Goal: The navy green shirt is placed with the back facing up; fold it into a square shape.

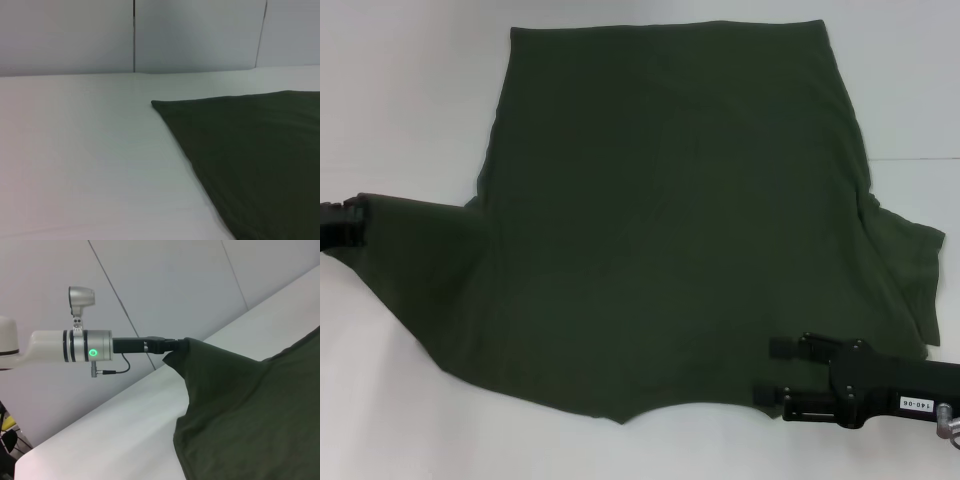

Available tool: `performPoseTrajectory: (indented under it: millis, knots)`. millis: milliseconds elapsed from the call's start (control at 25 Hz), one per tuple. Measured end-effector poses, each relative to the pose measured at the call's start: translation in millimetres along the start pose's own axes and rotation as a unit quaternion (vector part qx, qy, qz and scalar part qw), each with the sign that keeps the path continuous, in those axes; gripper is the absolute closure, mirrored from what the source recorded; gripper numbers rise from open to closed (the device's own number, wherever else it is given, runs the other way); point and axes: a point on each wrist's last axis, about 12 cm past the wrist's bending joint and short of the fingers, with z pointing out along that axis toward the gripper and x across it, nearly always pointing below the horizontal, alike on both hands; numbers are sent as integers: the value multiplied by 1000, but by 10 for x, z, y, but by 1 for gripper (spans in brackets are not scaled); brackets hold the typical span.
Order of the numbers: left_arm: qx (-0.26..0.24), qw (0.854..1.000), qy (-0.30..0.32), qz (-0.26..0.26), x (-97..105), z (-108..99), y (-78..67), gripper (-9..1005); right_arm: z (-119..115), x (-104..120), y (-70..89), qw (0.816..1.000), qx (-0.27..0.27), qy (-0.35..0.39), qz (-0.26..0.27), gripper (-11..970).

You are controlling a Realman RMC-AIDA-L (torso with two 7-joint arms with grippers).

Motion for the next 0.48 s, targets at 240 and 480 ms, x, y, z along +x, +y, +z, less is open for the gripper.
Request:
performPoseTrajectory:
  millis: [240, 480]
  knots:
    - [3, 1000, -4, 6, -41, 49, -45, 997, 5, -5, 0, 1000, 0, 0, -1, 35]
    - [9, 1000, -5, 5, -58, 68, -75, 997, 14, -12, -1, 1000, 0, -1, -2, 35]
